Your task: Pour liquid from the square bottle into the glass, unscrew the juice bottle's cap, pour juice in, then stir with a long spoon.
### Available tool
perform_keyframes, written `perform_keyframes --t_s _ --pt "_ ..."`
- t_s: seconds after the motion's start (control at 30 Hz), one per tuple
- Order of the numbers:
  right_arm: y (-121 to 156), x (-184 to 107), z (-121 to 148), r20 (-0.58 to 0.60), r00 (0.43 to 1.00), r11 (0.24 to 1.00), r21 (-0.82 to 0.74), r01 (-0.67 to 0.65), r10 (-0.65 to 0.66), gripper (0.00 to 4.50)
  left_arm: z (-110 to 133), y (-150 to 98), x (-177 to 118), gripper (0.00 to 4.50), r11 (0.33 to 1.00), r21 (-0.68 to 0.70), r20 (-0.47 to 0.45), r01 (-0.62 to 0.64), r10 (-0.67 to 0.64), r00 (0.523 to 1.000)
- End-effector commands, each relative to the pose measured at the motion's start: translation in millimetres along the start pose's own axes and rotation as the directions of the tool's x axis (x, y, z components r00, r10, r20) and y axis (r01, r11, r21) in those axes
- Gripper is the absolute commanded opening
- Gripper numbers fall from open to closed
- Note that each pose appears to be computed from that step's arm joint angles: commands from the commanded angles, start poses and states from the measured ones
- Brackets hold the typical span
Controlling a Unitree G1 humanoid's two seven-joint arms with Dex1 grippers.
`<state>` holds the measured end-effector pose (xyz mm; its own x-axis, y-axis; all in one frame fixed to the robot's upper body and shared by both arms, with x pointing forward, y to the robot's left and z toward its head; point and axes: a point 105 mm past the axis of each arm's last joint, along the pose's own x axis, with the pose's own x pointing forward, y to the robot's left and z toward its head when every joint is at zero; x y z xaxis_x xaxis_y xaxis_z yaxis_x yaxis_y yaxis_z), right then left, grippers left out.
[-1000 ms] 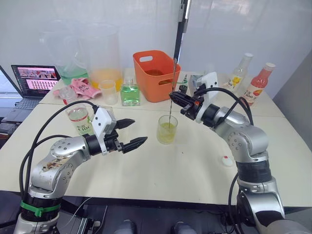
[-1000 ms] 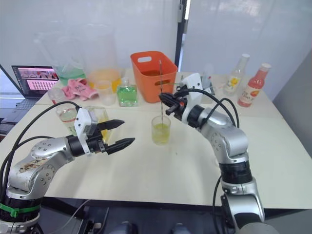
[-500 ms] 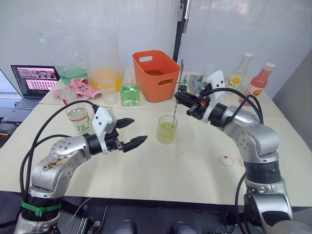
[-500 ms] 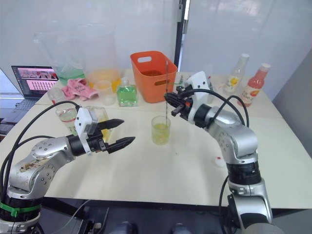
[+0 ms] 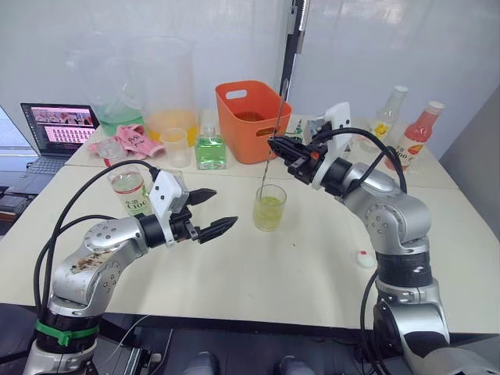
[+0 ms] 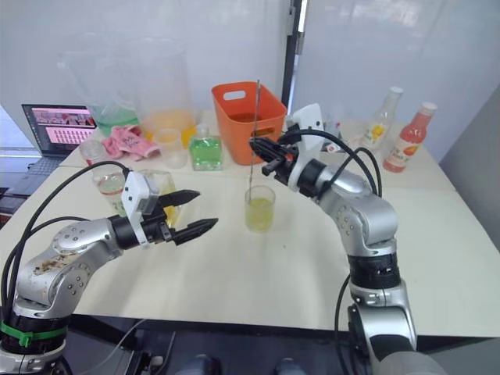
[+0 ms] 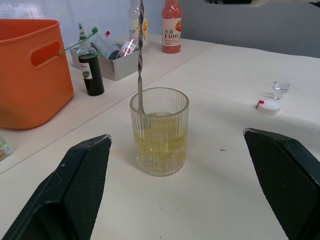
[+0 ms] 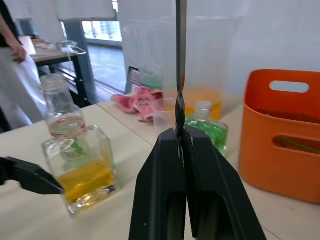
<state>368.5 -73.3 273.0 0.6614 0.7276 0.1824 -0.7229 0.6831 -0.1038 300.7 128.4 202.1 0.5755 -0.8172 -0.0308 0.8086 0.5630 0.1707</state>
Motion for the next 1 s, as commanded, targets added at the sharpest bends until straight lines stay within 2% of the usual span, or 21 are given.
perform_keyframes --t_s 0.03,0.23,0.53,0.83,1.0 --pt "-4.5 -2.9 7.6 0.008 1.000 0.996 -0.088 0.006 -0.006 0.00 14.0 -3.7 2.2 4.49 0.999 0.044 0.033 0.012 -0.014 0.999" --pt "5.5 -10.6 -6.2 -0.087 0.995 0.992 -0.113 -0.063 0.053 0.00 14.5 -3.7 1.6 4.49 0.999 0.045 0.034 0.009 -0.011 0.999" --pt "28.0 -13.0 10.4 -0.046 0.988 0.988 -0.040 -0.148 0.146 0.00 14.2 -2.9 1.4 4.49 0.999 0.044 0.033 0.006 -0.008 0.999" --pt "24.0 -9.3 19.9 0.020 0.993 0.993 -0.016 -0.116 0.117 0.00 14.1 -3.1 0.9 4.49 0.999 0.047 0.033 0.009 -0.010 0.999" --pt "9.1 -7.0 5.7 0.007 0.999 0.998 -0.044 -0.036 0.036 0.00 13.8 -3.5 0.9 4.49 0.999 0.047 0.033 0.010 -0.011 0.999"
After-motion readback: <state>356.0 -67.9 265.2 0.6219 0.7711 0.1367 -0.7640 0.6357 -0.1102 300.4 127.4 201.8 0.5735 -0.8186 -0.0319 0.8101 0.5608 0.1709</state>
